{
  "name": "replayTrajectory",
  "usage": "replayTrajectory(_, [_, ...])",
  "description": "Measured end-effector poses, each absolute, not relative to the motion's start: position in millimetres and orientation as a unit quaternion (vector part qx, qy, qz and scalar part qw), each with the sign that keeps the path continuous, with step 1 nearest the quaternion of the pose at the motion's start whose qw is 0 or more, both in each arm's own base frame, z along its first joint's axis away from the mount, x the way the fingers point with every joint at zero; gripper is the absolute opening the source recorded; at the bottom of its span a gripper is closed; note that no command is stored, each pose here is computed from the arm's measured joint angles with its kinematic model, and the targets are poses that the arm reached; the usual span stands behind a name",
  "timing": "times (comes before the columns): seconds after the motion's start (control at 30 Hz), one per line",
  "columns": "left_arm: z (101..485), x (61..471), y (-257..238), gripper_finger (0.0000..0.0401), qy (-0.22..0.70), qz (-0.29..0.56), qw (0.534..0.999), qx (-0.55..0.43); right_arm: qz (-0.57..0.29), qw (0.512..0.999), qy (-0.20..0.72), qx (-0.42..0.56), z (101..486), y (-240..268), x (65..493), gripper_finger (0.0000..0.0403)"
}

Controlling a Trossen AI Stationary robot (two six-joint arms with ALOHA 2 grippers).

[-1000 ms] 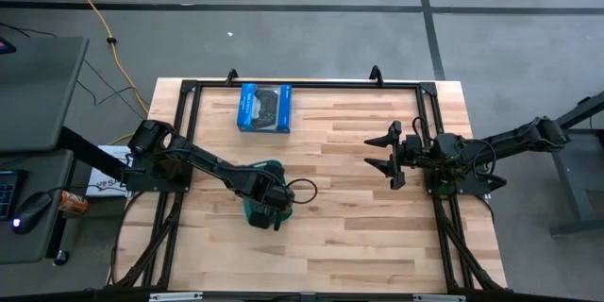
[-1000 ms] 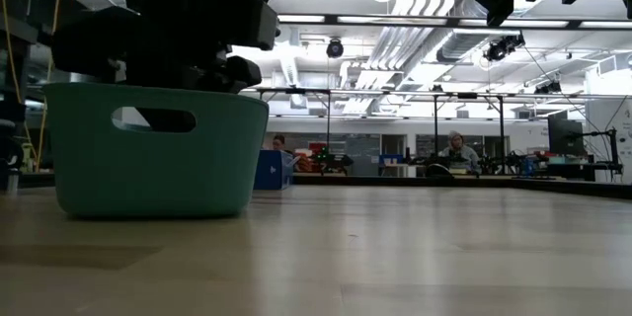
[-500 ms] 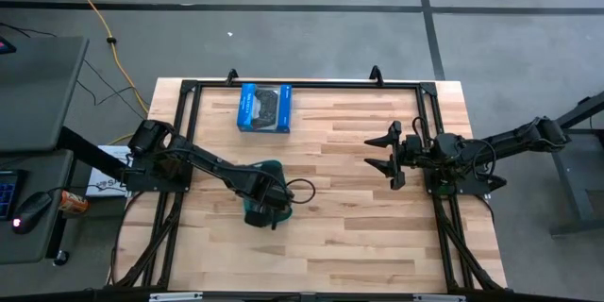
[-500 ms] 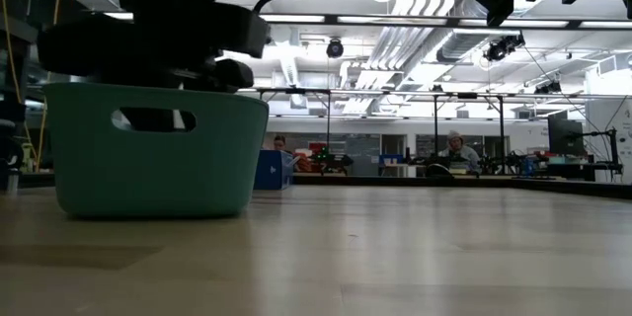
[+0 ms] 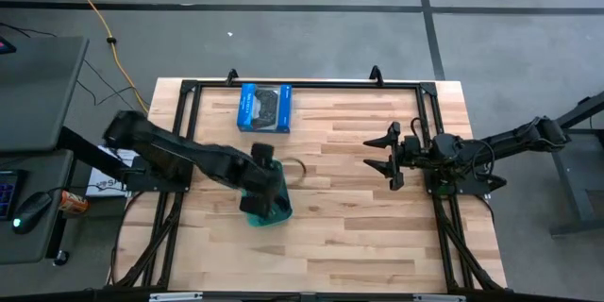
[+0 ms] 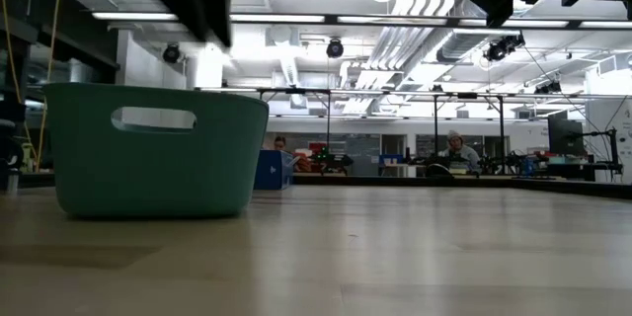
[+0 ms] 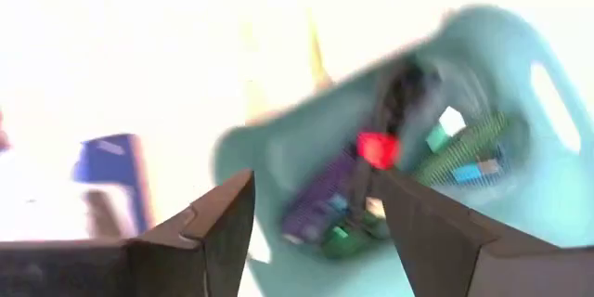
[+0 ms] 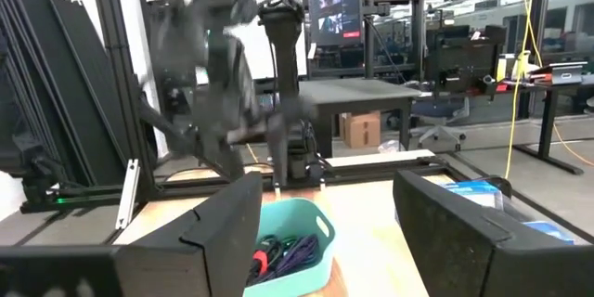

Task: Pick and place USB-C Cables
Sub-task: Return to Home Position

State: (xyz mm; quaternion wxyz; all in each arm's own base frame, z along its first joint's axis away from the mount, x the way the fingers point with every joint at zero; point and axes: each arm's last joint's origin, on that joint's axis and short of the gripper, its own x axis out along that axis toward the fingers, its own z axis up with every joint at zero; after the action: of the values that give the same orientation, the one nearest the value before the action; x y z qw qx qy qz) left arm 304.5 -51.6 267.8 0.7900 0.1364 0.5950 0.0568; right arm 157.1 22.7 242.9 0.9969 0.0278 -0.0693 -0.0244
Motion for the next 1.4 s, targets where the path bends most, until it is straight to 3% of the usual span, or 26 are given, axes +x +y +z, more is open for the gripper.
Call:
replayTrajectory(0.23, [346,268,-29,0.0214,0.358,0.099,0.918,0.135,-0.025,0.998,-0.06,0.026,240,23,161,0.0236])
replayTrajectory(0.4, [355,235,-9,0.0214,0.19,0.125,0.965,0.127,-0.025,0.998,-0.061,0.026,240,23,161,0.0236])
replayTrajectory(0.7, [293,192,9,0.0214,0.023,0.167,0.983,0.071,-0.026,0.998,-0.061,0.024,240,23,161,0.0236])
replayTrajectory(0.93, [248,178,7,0.0214,-0.053,0.145,0.987,0.035,-0.026,0.997,-0.062,0.026,240,23,161,0.0236])
replayTrajectory(1.4, [249,173,8,0.0214,-0.08,0.159,0.983,0.039,-0.026,0.997,-0.065,0.024,241,23,161,0.0236])
